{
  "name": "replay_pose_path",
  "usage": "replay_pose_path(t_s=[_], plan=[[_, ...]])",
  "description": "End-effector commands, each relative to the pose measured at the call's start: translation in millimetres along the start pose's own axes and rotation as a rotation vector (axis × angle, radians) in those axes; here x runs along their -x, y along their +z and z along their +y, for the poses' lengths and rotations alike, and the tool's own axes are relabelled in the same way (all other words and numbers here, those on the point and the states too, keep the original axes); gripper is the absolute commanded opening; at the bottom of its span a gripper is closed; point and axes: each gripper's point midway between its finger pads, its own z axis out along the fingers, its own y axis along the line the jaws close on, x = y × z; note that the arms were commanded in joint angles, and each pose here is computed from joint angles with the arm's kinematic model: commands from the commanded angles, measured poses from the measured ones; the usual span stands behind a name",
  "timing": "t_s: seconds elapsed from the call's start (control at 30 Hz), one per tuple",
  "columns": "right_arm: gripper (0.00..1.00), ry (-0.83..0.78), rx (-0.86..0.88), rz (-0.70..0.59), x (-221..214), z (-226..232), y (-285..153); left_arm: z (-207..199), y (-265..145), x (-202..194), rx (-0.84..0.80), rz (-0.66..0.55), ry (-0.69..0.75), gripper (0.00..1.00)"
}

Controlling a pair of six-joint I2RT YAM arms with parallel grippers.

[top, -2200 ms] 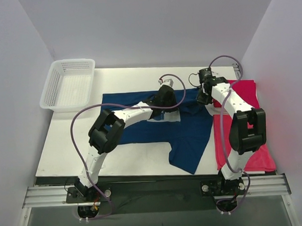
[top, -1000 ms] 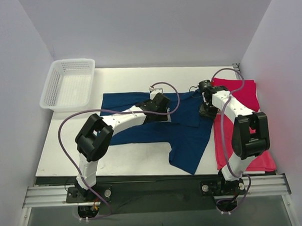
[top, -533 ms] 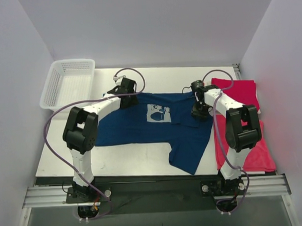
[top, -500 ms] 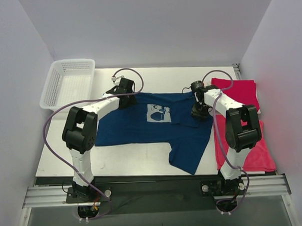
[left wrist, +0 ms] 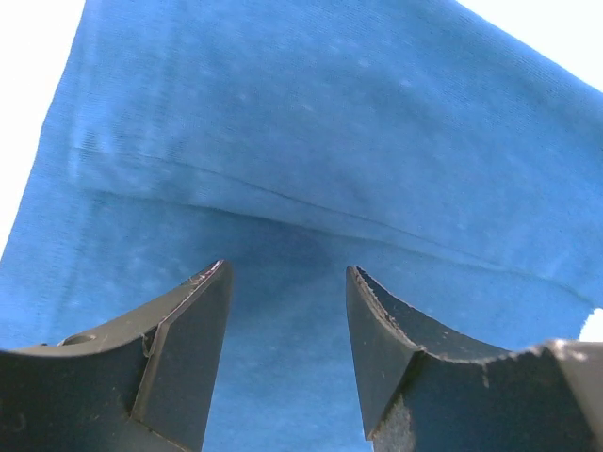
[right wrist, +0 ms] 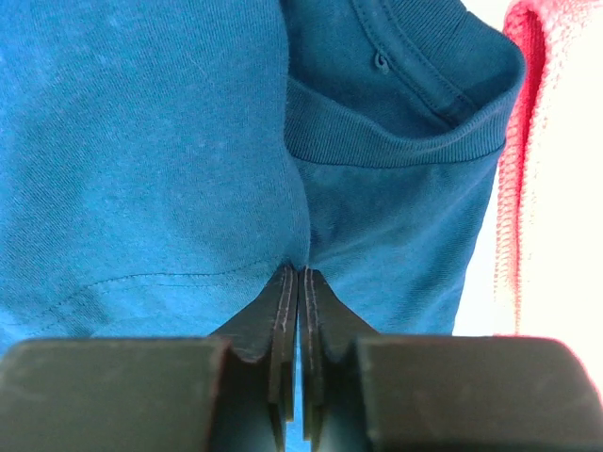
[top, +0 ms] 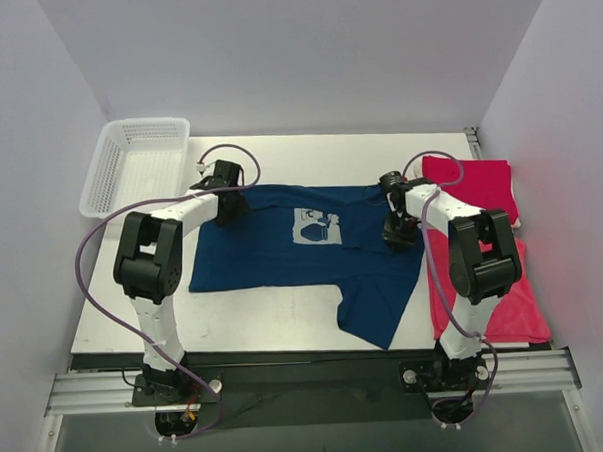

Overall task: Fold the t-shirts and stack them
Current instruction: Fold the flattened tshirt in 1/3 of the way

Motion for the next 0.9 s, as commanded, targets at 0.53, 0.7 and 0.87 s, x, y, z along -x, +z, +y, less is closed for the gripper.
replay_pose_path(t_s=[0.53, 0.7, 0.87], plan=[[0.0, 0.04, -0.023, -0.104, 0, -33, -56, 20, -17, 49, -0.004, -0.102, -0.084, 0.62], [0.0, 0.022, -0.067, -0.032, -20, -41, -37, 23, -19, 60, 0.0, -0.12, -0.09, 0.62], [0.0, 0.015, -0.16, 0.008, -38, -58, -18, 25, -19, 70, 0.003, -0.135, -0.099, 0.62]])
